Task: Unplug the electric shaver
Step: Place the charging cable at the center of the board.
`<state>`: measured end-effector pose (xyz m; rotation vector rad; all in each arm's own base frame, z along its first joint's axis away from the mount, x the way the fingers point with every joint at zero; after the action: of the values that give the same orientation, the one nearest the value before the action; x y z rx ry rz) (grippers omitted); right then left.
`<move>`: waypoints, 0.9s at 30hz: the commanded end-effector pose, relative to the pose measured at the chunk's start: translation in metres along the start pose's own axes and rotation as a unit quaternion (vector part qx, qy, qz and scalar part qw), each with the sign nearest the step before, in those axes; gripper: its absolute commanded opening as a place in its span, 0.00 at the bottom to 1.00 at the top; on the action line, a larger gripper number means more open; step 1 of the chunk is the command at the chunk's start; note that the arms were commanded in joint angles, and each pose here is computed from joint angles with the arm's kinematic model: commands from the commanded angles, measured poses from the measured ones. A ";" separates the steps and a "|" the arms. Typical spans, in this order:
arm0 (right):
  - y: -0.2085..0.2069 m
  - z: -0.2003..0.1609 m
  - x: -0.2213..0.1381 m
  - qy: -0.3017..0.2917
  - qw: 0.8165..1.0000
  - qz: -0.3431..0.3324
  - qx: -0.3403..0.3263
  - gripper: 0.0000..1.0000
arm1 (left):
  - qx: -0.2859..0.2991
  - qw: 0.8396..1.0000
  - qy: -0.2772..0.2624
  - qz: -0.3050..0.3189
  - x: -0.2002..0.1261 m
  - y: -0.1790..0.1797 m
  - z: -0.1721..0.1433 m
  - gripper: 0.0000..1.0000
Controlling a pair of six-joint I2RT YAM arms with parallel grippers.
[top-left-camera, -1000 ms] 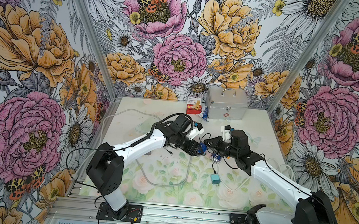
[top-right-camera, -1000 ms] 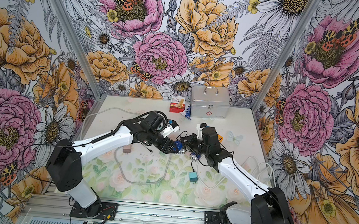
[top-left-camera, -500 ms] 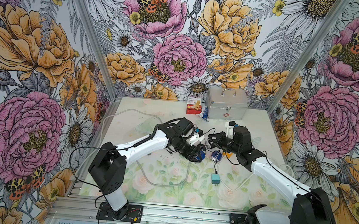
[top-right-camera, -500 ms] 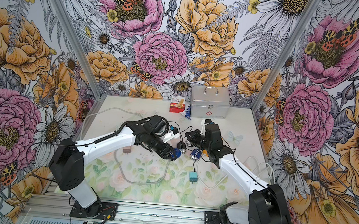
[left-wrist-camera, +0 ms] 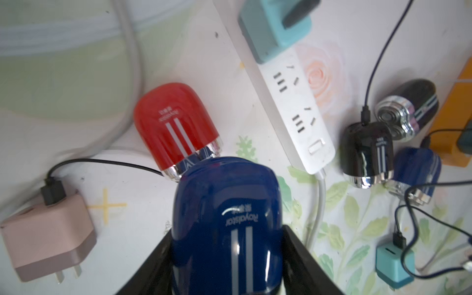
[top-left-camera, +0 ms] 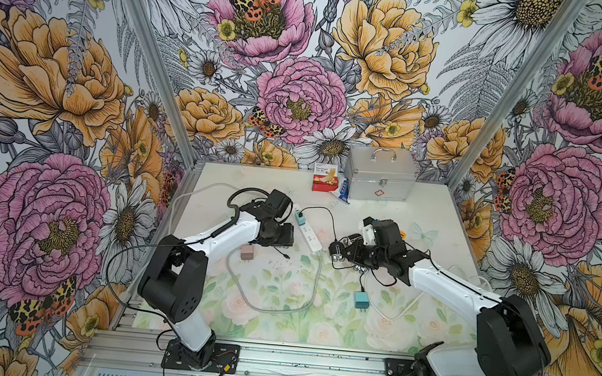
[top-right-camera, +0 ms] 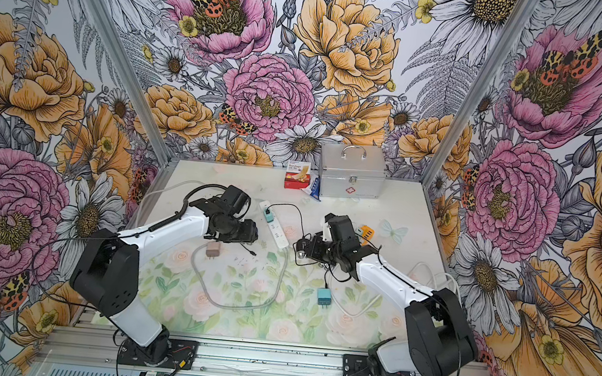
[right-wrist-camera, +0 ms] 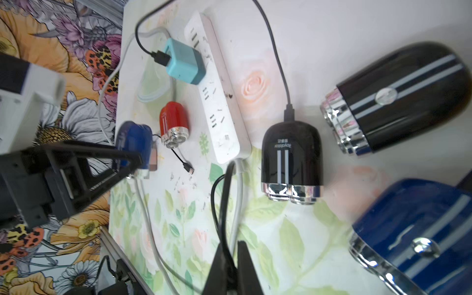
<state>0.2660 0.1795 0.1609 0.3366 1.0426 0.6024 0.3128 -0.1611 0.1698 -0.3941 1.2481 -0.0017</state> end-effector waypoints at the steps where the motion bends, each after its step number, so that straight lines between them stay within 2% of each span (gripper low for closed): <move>1: -0.004 -0.008 0.006 0.029 0.997 -0.049 -0.046 0.02 | -0.048 0.997 -0.066 -0.018 0.002 -0.021 0.028 0.40; 7: -0.009 -0.015 0.007 0.052 0.991 -0.109 -0.066 0.09 | -0.096 0.993 -0.063 -0.012 0.031 -0.037 0.044 0.40; 10: -0.011 -0.015 0.002 0.050 0.988 -0.128 -0.066 0.23 | -0.116 0.992 -0.056 -0.007 0.044 -0.042 0.046 0.39; 16: -0.010 -0.011 -0.017 0.040 0.984 -0.163 -0.068 0.41 | -0.156 0.986 -0.050 0.012 0.064 -0.043 0.043 0.39; 21: -0.006 -0.009 -0.037 0.031 0.979 -0.186 -0.081 0.51 | -0.177 0.983 -0.039 0.030 0.079 -0.036 0.038 0.38; 27: -0.006 -0.017 -0.039 0.059 0.975 -0.191 -0.095 0.56 | -0.195 0.979 -0.026 0.045 0.093 -0.030 0.033 0.40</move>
<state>0.2434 0.1524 0.1739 -0.0155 1.0997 0.3791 0.3755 -0.1993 0.1027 -0.6412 1.2421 0.3002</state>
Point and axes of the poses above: each gripper's point midway between its finger pads, its own x axis out along the fingers, its own y axis along the line the jaws close on, z = x × y, the point moved 8 cm from there along -x, back along the fingers, and after that the axes turned 12 degrees about -x, right-handed, at the moved point
